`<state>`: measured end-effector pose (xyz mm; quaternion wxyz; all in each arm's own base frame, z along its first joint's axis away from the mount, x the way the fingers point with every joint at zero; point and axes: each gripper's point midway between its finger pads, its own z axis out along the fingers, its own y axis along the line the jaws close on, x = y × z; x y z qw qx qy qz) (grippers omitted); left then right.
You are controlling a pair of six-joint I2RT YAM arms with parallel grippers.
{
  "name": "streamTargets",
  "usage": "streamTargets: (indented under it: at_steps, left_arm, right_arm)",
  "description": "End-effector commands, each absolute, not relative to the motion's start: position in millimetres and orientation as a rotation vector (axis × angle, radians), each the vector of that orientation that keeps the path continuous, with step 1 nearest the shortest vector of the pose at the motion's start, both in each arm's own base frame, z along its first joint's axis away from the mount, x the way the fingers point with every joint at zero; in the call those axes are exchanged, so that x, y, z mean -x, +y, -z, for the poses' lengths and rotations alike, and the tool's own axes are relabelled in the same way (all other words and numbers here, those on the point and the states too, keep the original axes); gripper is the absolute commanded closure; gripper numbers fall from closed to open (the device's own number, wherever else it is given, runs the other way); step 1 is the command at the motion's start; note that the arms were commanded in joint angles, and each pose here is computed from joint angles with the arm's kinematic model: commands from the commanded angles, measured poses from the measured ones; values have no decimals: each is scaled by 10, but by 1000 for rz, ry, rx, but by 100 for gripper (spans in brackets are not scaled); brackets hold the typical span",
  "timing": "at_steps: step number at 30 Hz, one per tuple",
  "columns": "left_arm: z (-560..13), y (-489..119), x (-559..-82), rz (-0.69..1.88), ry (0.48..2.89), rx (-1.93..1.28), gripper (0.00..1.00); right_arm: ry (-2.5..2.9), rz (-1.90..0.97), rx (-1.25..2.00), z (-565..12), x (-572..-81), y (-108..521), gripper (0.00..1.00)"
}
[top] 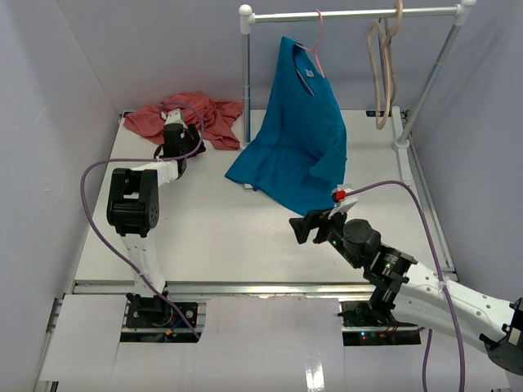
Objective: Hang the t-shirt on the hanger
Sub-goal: Move the T-shirt to the center of the board.
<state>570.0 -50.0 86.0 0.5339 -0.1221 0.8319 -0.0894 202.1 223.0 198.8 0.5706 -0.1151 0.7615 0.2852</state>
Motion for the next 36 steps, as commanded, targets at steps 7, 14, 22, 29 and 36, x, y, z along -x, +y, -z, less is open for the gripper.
streamTargets:
  at_steps: [7, 14, 22, 29, 36]
  left_arm:
    - [-721, -373, -5988, 103, 1983, 211, 29]
    - [-557, -322, -6044, 58, 2032, 222, 47]
    - [-649, -216, -5774, 15, 2101, 347, 100]
    - [-2142, -594, -4825, 356, 1820, 410, 100]
    - [-2781, -1341, -3500, 513, 1696, 198, 100]
  right_arm:
    - [1759, -724, 298, -2234, -2008, 2362, 7]
    - [1775, -729, 319, -2224, -1996, 2400, 7]
    - [1768, -758, 326, -2242, -1960, 2420, 7]
    - [1757, -741, 314, -2243, -1986, 2389, 7]
    - [1751, -653, 285, -2184, -2093, 2295, 7]
